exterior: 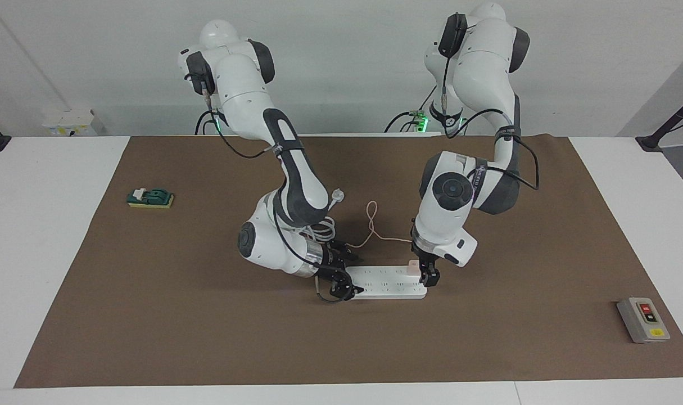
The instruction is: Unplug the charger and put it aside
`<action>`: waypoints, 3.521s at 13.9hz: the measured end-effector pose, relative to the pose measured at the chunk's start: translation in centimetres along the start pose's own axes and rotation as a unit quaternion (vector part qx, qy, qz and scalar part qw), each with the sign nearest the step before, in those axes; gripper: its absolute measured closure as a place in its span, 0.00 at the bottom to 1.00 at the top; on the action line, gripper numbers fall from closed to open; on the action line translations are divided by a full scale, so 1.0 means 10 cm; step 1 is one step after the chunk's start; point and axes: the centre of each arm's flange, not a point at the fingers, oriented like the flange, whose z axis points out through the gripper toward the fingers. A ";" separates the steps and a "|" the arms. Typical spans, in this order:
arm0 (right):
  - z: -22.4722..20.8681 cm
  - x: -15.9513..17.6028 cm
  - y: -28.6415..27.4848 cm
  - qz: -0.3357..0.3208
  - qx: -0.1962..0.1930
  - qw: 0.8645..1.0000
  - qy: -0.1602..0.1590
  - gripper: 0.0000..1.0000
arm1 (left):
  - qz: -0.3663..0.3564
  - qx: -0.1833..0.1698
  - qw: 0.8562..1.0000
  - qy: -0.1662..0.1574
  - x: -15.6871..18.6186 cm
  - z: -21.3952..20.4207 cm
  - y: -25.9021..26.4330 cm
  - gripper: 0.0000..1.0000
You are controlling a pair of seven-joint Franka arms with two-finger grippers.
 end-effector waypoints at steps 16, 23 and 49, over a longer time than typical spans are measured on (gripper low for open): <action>0.13 0.03 -0.08 -0.013 0.015 1.000 0.019 0.06 | 0.025 -0.009 1.000 -0.002 -0.05 0.15 -0.18 0.42; 0.14 0.03 -0.08 -0.014 0.016 1.000 0.019 0.06 | 0.049 -0.029 0.998 0.002 -0.06 0.12 -0.15 0.68; -0.61 -0.22 -0.21 -0.018 0.027 0.999 -0.001 0.00 | 0.674 0.046 0.737 0.020 1.46 -1.27 -0.51 0.68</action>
